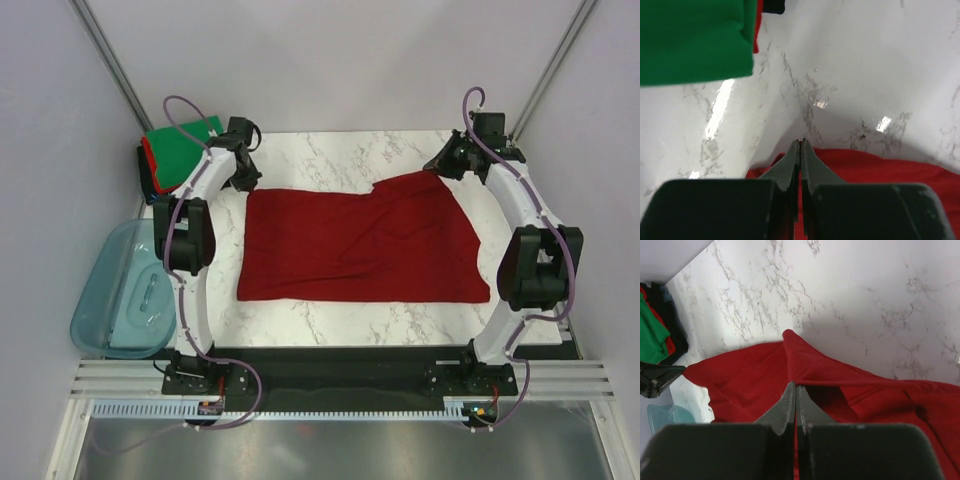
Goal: Fold and stack the t-shirts
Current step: Fold the tshirt
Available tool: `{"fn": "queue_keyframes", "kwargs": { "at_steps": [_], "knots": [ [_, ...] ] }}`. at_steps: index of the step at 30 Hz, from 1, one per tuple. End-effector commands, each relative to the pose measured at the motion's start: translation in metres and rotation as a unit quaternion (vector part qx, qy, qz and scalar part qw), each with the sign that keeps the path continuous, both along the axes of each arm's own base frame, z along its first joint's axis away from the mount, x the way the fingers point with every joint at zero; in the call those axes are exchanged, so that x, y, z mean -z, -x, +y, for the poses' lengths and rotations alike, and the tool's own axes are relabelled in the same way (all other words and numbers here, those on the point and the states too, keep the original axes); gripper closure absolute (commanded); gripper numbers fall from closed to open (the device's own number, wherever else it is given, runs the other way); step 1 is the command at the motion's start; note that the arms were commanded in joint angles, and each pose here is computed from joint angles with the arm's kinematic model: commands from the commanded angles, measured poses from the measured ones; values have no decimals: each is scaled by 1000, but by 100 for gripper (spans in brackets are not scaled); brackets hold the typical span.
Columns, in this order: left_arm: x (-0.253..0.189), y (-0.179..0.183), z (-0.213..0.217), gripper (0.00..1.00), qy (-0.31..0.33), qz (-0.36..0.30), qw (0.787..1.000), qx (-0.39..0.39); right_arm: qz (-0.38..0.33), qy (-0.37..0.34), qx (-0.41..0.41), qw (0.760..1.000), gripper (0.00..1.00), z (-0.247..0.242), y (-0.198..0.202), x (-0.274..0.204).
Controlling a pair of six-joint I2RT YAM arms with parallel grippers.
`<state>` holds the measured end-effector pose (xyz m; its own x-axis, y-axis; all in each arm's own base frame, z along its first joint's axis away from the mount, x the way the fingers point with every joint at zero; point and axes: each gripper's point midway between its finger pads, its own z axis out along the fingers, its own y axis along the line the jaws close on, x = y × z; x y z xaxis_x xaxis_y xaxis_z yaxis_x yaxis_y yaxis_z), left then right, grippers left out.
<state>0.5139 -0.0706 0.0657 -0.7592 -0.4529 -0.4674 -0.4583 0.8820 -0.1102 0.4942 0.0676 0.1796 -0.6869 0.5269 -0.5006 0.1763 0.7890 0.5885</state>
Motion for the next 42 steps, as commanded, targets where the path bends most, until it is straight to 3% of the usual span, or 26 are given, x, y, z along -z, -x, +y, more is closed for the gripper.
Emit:
{"fn": "queue_keyframes", "kwargs": {
  "at_steps": [1,25,36,39,40,41,42],
  "knots": [
    [-52,16,16,98,-36,-38,999,8,-17,7,-2,1000,100,-3,26,-23],
    [-41,134,39,98,-48,-21,999,2,30,23,51,998,100,-51,164,12],
    [-32,174,33,98,-18,-14,1000,8,65,73,136,986,100,-78,205,18],
    [-20,190,27,81,4,-1,1000,16,67,74,165,981,100,-84,218,22],
    [-24,193,25,57,14,-10,1000,16,68,72,167,981,93,-84,221,22],
    [-24,196,25,47,16,-13,1000,13,71,70,164,981,79,-82,223,25],
    [-21,203,26,38,16,-9,1000,10,83,68,164,981,45,-81,228,33]
  ]
}}
